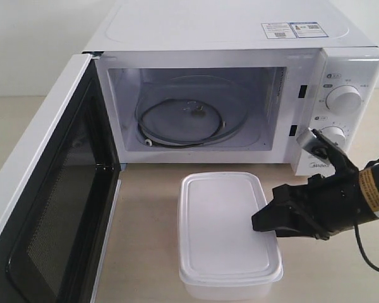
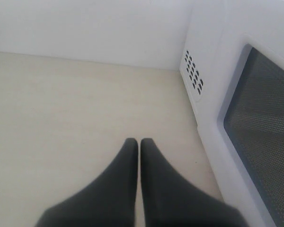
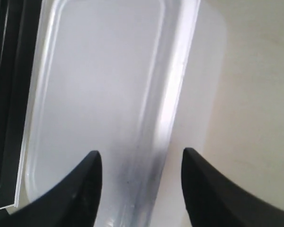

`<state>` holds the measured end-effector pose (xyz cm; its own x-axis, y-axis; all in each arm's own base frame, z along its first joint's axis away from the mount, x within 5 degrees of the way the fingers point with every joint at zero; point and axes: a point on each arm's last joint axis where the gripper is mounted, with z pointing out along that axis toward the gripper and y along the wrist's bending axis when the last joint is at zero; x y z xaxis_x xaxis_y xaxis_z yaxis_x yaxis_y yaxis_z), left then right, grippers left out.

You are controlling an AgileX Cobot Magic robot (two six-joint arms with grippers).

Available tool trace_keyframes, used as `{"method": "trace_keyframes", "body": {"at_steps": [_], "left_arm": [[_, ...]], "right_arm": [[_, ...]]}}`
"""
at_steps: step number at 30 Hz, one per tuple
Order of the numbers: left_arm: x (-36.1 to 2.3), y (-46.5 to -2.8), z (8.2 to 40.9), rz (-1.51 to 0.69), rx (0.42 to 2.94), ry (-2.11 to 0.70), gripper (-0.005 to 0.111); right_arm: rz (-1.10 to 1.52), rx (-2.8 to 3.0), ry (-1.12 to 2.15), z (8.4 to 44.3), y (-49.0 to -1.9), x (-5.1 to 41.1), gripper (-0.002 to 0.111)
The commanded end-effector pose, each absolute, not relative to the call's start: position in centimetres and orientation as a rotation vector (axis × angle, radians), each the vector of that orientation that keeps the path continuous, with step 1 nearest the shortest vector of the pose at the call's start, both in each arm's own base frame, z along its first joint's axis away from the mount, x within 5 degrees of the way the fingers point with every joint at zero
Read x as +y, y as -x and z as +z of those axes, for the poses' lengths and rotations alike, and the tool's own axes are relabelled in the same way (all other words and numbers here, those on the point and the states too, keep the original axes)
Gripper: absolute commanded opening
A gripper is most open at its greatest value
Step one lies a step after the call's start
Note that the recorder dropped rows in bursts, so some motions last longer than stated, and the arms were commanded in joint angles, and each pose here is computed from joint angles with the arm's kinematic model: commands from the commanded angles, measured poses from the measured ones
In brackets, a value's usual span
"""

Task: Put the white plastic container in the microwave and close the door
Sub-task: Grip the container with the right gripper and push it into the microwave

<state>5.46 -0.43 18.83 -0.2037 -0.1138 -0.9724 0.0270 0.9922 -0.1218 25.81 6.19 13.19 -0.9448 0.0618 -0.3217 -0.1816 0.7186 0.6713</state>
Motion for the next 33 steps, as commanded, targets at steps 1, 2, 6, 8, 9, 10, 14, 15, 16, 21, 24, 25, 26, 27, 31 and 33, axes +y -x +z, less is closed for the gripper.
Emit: {"method": "trace_keyframes", "body": {"at_steps": [1, 2, 6, 8, 9, 10, 14, 15, 16, 21, 24, 25, 26, 27, 31, 33], "left_arm": [[-0.4, -5.5, 18.7, -0.131, 1.772, 0.071, 0.004], [-0.4, -5.5, 18.7, -0.131, 1.772, 0.071, 0.004], [-0.4, -5.5, 18.7, -0.131, 1.772, 0.071, 0.004], [-0.4, -5.5, 18.7, -0.131, 1.772, 0.071, 0.004], [-0.4, -5.5, 18.7, -0.131, 1.772, 0.071, 0.004], [-0.4, -5.5, 18.7, -0.131, 1.772, 0.071, 0.004], [-0.4, -5.5, 18.7, -0.131, 1.772, 0.071, 0.004], [-0.4, -5.5, 18.7, -0.131, 1.772, 0.071, 0.004], [-0.4, -5.5, 18.7, -0.131, 1.772, 0.071, 0.004], [-0.4, -5.5, 18.7, -0.131, 1.772, 0.071, 0.004], [-0.4, -5.5, 18.7, -0.131, 1.772, 0.071, 0.004], [-0.4, -5.5, 18.7, -0.131, 1.772, 0.071, 0.004], [-0.4, -5.5, 18.7, -0.131, 1.772, 0.071, 0.004], [-0.4, -5.5, 18.7, -0.131, 1.772, 0.071, 0.004], [-0.4, -5.5, 18.7, -0.131, 1.772, 0.071, 0.004], [-0.4, -5.5, 18.7, -0.131, 1.772, 0.071, 0.004]], "right_arm": [[1.084, 2.631, 0.024, 11.9, -26.2, 6.3, 0.046], [1.086, 2.631, 0.016, 11.8, -26.3, 6.3, 0.043], [1.085, 2.615, 0.014, 11.8, -26.4, 6.3, 0.02], [1.082, 2.611, 0.026, 11.8, -26.4, 6.3, 0.006], [1.078, 2.612, 0.025, 11.8, -26.4, 6.3, 0.0], [1.079, 2.611, 0.021, 11.8, -26.4, 6.3, 0.0], [1.085, 2.609, 0.022, 11.9, -26.4, 6.3, 0.0], [1.095, 2.607, 0.025, 11.9, -26.4, 6.4, 0.0], [1.111, 2.602, 0.035, 12.0, -26.4, 6.4, 0.0], [1.147, 2.53, 0.066, 13.4, -26.4, 6.7, 0.0], [1.158, 2.464, 0.062, 14.9, -26.4, 6.8, 0.0], [1.168, 2.437, 0.061, 15.5, -26.4, 6.8, 0.0], [1.18, 2.412, 0.07, 16.1, -26.3, 6.9, 0.0], [1.186, 2.389, 0.076, 16.7, -26.2, 6.9, 0.0], [1.169, 2.331, 0.082, 18.3, -26.0, 7.8, 0.0], [1.162, 2.316, 0.059, 18.6, -26.0, 8.7, 0.0]]}}
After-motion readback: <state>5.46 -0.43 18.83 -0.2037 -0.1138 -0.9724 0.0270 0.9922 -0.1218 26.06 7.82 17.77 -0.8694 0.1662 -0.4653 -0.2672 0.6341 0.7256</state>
